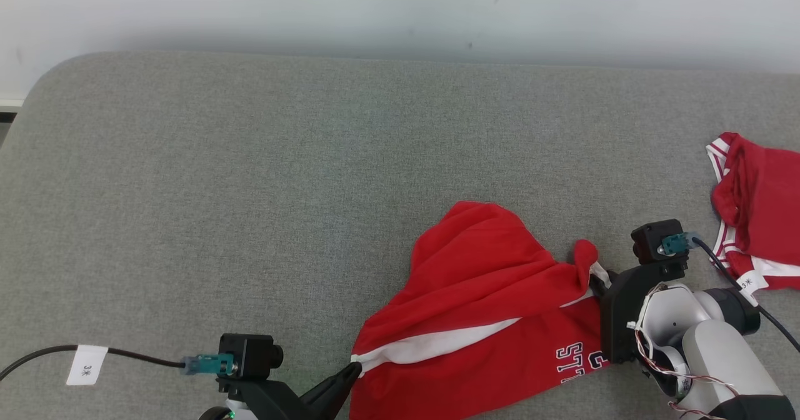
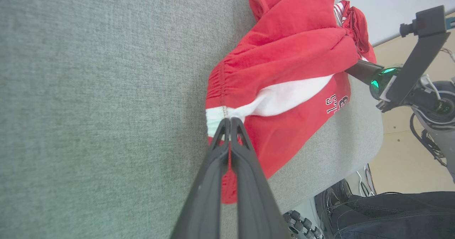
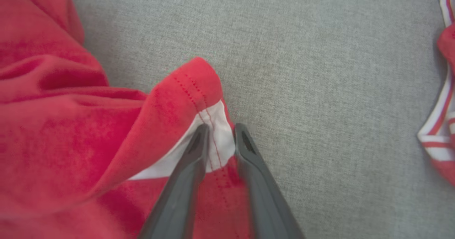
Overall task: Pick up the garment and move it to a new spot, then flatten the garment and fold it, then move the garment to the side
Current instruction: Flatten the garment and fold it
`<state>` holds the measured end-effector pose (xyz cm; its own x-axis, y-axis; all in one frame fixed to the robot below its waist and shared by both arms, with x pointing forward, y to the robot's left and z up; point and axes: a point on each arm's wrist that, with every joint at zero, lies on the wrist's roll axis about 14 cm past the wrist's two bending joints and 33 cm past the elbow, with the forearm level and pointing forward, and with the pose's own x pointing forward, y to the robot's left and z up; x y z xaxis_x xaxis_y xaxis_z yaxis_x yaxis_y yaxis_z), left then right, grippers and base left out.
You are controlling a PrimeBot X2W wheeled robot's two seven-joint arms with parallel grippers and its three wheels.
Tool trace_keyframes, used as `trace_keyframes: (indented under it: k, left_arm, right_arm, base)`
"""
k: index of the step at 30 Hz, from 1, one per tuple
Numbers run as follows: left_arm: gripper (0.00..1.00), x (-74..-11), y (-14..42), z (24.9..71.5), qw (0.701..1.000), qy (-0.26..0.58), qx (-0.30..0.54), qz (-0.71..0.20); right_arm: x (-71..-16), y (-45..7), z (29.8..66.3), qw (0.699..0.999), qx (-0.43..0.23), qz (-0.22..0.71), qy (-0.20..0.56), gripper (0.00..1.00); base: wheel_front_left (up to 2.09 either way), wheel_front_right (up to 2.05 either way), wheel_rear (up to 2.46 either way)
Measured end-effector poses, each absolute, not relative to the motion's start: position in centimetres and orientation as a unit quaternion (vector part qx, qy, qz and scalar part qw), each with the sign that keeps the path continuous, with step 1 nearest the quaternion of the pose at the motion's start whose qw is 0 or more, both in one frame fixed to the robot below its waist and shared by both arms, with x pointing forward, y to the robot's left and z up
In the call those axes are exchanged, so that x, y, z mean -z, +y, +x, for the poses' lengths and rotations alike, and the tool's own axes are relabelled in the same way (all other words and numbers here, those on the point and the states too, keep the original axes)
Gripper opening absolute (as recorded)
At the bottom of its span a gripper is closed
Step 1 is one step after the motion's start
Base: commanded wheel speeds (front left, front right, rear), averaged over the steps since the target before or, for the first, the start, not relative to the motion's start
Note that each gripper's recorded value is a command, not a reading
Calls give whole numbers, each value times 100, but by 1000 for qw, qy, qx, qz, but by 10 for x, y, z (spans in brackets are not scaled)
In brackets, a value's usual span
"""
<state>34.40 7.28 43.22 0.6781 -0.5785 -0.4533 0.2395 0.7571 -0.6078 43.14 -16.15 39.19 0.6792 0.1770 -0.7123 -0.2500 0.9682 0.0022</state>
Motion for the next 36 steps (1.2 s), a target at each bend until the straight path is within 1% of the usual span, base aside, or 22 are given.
trace_keyframes:
  k: [3, 4, 6, 8, 9, 10, 11, 12, 17, 18, 19, 20, 22, 23, 26, 28, 30, 31, 32, 33, 34, 36]
  left_arm:
    - [0, -432, 72, 344, 879, 326, 233, -260]
    - [0, -432, 72, 344, 879, 326, 233, -260]
    - [0, -432, 72, 344, 878, 326, 235, -259]
    - [0, -433, 71, 344, 878, 326, 236, -259]
    - [0, -434, 70, 343, 878, 325, 237, -259]
    - [0, -434, 70, 343, 878, 325, 237, -259]
    - [0, -434, 70, 343, 878, 325, 238, -259]
    - [0, -435, 69, 343, 878, 324, 238, -259]
    - [0, -436, 68, 343, 878, 322, 241, -258]
    - [0, -437, 68, 343, 878, 322, 241, -258]
    - [0, -437, 67, 342, 878, 322, 242, -259]
    - [0, -436, 68, 342, 878, 323, 241, -259]
    - [0, -436, 68, 342, 878, 324, 241, -259]
    - [0, -435, 68, 342, 878, 324, 240, -259]
    - [0, -434, 68, 342, 877, 325, 239, -260]
    - [0, -434, 69, 342, 877, 326, 238, -261]
    - [0, -434, 69, 342, 877, 326, 238, -262]
    - [0, -434, 68, 342, 876, 327, 238, -263]
    - [0, -433, 68, 342, 876, 327, 238, -263]
    - [0, -433, 69, 342, 876, 327, 237, -263]
    - [0, -433, 69, 343, 876, 327, 237, -263]
    - [0, -432, 69, 343, 876, 328, 237, -264]
  right_arm:
    - [-393, -161, 431, 915, -120, -51, 382, 31]
    - [-395, -161, 432, 916, -119, -53, 378, 24]
    - [-398, -162, 433, 919, -118, -56, 371, 19]
    - [-404, -165, 435, 923, -115, -65, 360, 9]
    - [-406, -167, 436, 925, -113, -66, 356, 18]
    - [-406, -167, 436, 925, -113, -66, 356, 49]
    - [-408, -167, 436, 926, -112, -68, 353, 95]
    - [-408, -168, 435, 927, -111, -68, 353, 100]
    - [-410, -172, 432, 928, -106, -76, 349, 99]
    - [-411, -170, 432, 928, -107, -75, 348, 90]
    - [-411, -169, 431, 928, -108, -74, 349, 74]
    - [-410, -167, 431, 926, -111, -75, 352, 51]
    - [-408, -165, 430, 925, -113, -74, 355, 43]
    - [-408, -165, 430, 925, -114, -75, 356, 36]
    - [-406, -164, 431, 923, -115, -76, 358, 5]
    - [-405, -164, 430, 922, -114, -76, 363, 1]
    - [-404, -165, 431, 922, -114, -75, 363, 4]
    - [-405, -165, 431, 922, -113, -75, 363, 24]
    - [-405, -165, 432, 922, -113, -76, 362, 40]
    - [-405, -165, 432, 922, -113, -76, 362, 66]
    - [-404, -166, 432, 922, -113, -76, 363, 82]
    - [-403, -167, 432, 920, -111, -76, 367, 83]
  base:
    - [0, 0, 0]
    - [0, 0, 0]
    - [0, 0, 0]
    - [0, 0, 0]
    - [0, 0, 0]
    - [0, 0, 0]
    - [0, 0, 0]
    - [0, 0, 0]
    - [0, 0, 0]
    - [0, 0, 0]
    - [0, 0, 0]
    - [0, 0, 0]
    - [0, 0, 0]
    - [0, 0, 0]
    - [0, 0, 0]
    - [0, 0, 0]
    - [0, 0, 0]
    - [0, 0, 0]
    - [0, 0, 0]
    - [0, 0, 0]
    - [0, 0, 0]
    - [0, 0, 0]
